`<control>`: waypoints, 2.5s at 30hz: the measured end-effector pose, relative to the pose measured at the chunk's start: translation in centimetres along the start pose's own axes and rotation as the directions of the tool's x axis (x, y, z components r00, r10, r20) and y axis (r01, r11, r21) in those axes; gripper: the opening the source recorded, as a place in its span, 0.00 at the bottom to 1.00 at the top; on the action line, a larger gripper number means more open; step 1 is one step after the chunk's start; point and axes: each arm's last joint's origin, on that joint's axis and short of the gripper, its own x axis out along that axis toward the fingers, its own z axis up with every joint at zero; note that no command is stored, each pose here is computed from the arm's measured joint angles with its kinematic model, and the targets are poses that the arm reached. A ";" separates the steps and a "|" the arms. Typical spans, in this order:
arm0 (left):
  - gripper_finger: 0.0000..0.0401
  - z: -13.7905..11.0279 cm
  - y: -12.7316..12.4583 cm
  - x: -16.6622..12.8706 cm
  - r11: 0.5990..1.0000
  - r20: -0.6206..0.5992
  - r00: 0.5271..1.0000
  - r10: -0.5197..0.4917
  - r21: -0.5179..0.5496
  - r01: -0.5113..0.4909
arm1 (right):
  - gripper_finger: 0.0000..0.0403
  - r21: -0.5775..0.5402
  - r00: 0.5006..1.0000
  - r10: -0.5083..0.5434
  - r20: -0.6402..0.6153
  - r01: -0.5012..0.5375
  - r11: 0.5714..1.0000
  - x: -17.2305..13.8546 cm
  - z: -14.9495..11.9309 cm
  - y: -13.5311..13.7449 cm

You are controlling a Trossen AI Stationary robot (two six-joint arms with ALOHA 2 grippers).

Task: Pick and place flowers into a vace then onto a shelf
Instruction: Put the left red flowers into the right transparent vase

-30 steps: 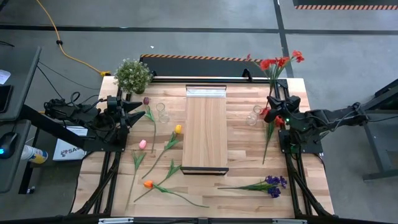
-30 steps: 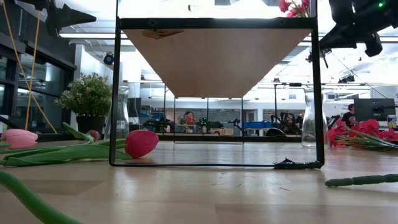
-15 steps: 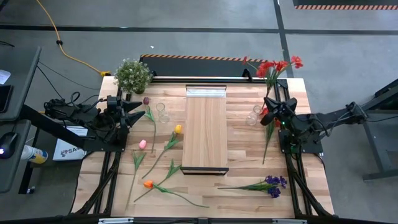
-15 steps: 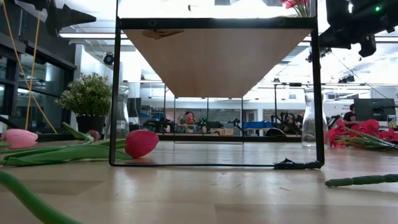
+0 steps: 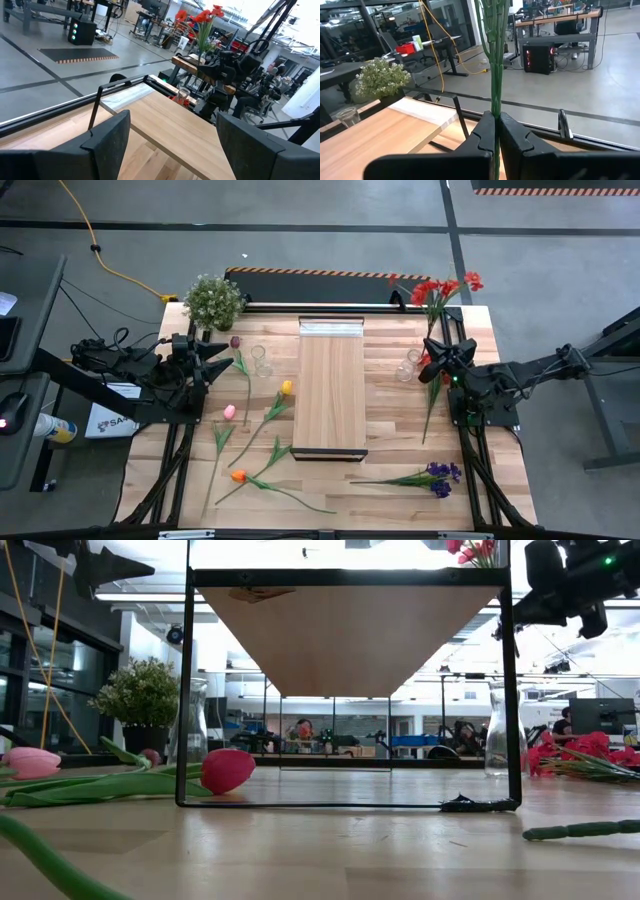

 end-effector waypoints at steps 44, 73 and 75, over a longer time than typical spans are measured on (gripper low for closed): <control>0.81 0.0 0.0 0.0 1.000 0.000 1.000 0.000 0.000 0.000 | 0.01 -0.064 0.982 -0.187 0.037 0.189 0.980 1.6 -3.4 2.5; 0.81 0.0 0.0 0.0 1.000 -0.001 1.000 -0.001 0.000 0.001 | 0.03 -0.114 0.976 -0.220 -0.011 0.217 0.969 2.7 -4.6 2.7; 0.81 0.0 0.0 0.0 1.000 0.000 1.000 -0.001 0.000 0.001 | 0.03 -0.111 0.977 -0.213 -0.028 0.208 0.972 2.7 -4.7 2.6</control>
